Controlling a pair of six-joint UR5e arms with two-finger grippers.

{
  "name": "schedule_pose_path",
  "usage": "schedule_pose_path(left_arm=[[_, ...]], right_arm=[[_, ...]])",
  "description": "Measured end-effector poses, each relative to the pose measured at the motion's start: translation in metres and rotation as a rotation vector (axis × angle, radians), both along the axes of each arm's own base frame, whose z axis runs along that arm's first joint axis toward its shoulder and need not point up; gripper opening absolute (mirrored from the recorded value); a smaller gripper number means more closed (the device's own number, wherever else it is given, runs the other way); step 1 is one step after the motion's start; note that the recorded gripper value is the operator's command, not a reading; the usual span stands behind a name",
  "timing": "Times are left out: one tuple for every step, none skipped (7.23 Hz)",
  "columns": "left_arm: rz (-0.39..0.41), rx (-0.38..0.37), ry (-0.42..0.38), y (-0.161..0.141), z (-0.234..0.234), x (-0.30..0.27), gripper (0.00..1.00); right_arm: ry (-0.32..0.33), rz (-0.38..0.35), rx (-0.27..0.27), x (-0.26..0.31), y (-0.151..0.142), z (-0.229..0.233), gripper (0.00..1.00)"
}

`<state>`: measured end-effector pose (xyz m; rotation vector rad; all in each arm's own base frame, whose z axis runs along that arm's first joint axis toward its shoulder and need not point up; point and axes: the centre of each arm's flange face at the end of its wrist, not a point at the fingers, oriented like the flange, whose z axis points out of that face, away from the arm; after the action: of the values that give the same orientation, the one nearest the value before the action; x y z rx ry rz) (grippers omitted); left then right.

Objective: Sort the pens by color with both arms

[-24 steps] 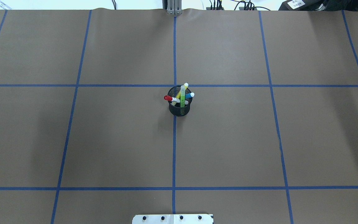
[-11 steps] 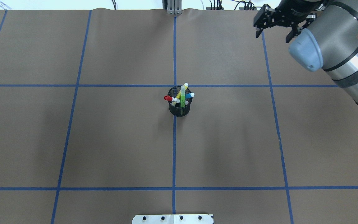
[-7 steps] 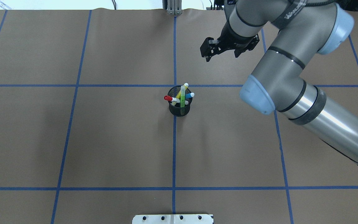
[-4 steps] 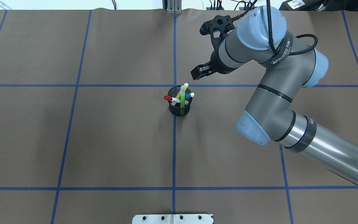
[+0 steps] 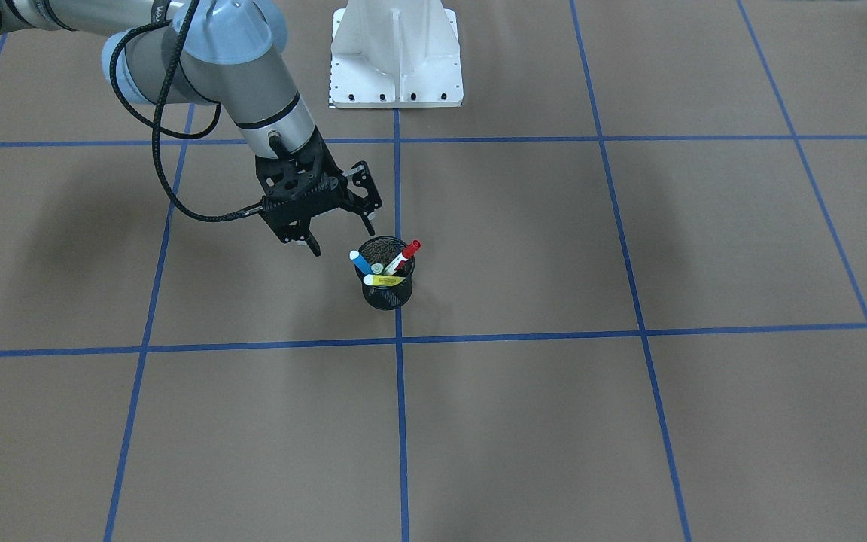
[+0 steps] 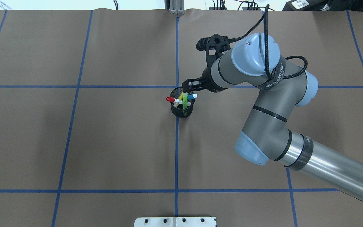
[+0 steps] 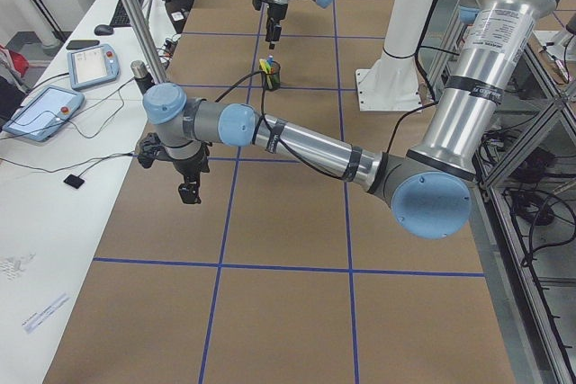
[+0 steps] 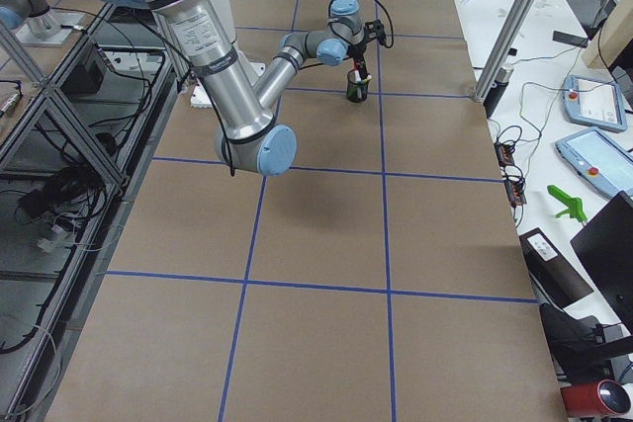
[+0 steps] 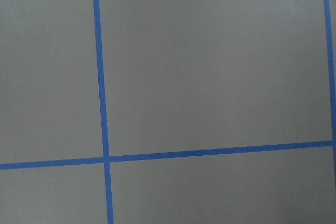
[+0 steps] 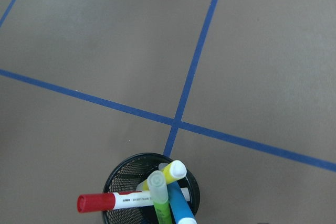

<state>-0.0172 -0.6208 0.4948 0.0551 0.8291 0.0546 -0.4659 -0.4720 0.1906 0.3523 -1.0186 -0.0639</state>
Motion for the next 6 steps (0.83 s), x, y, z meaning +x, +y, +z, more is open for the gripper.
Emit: schedule_pose_path(left_arm=[[-0.001, 0.000, 0.000, 0.000, 0.000, 0.000, 1.00], [-0.002, 0.000, -0.001, 0.000, -0.001, 0.000, 1.00], [-0.002, -0.001, -0.001, 0.000, 0.000, 0.000, 1.00], [-0.002, -0.001, -0.002, 0.001, 0.000, 0.000, 1.00], [-0.003, -0.001, -0.007, 0.001, 0.001, -0.001, 1.00], [-0.005, 0.000, -0.016, 0.000, 0.001, -0.001, 1.00]], right_arm=[[-0.012, 0.026, -0.068, -0.003, -0.001, 0.006, 0.77], [-0.017, 0.050, -0.137, -0.008, -0.002, 0.013, 0.74], [-0.013, 0.064, -0.182, -0.015, -0.004, 0.020, 0.65], [-0.008, 0.067, -0.209, -0.021, -0.006, 0.025, 0.62], [-0.007, 0.061, -0.224, -0.024, -0.007, 0.026, 0.62], [-0.009, 0.056, -0.231, -0.026, -0.007, 0.025, 0.62]])
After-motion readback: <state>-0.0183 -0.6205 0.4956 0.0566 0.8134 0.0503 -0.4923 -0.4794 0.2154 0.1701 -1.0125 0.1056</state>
